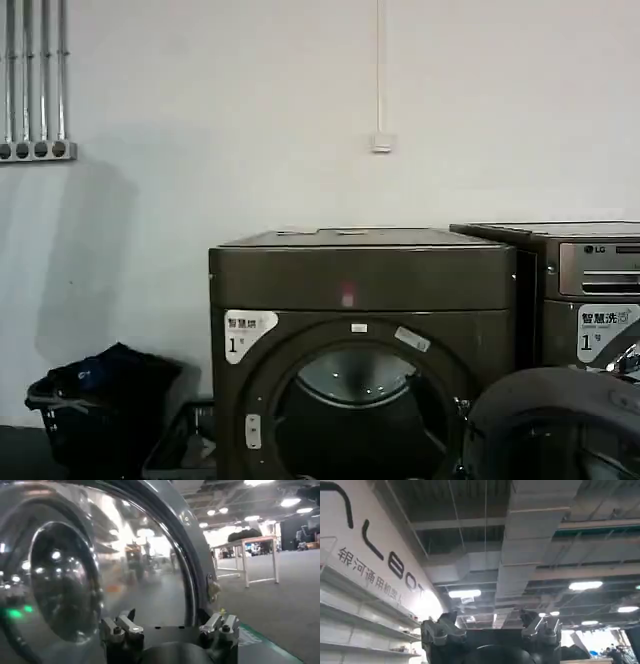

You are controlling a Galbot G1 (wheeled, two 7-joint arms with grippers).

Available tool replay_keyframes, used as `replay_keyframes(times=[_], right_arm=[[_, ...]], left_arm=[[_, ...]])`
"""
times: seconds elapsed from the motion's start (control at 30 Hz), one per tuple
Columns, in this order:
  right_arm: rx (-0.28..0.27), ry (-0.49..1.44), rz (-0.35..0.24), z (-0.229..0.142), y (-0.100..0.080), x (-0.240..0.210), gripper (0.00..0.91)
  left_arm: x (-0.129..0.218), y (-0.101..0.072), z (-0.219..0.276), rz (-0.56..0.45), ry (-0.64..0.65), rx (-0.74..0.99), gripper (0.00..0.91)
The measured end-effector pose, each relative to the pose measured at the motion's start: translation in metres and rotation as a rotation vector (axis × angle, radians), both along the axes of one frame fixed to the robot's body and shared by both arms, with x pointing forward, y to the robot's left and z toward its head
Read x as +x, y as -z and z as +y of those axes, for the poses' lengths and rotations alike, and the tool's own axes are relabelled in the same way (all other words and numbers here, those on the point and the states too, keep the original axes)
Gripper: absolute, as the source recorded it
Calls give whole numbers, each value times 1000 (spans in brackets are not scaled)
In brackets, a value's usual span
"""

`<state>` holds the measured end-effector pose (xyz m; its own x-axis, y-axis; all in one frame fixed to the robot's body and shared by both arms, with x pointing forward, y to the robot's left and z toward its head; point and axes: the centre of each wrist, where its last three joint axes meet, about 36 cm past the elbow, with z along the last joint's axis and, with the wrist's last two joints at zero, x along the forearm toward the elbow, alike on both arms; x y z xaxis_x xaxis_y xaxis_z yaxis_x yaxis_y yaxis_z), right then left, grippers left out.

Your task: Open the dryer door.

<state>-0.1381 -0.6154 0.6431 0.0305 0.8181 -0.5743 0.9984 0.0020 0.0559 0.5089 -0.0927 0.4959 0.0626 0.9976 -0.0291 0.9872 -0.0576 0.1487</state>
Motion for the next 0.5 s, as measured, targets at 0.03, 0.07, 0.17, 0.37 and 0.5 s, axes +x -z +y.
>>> replay_keyframes(times=[0.03,0.07,0.17,0.37,0.5], right_arm=[[0,-2,0,0,0,1,907],[-1,-6,1,-1,0,3,907],[-5,-16,5,-2,0,8,907],[-8,-44,29,-5,2,17,907],[-12,-52,27,-8,2,21,907]], left_arm=[[0,1,4,1,-4,-1,907],[1,0,9,-1,-8,-1,907],[0,0,24,-5,-19,-4,907],[-3,-2,68,-18,-64,-2,907],[-9,1,104,-47,-152,65,907]])
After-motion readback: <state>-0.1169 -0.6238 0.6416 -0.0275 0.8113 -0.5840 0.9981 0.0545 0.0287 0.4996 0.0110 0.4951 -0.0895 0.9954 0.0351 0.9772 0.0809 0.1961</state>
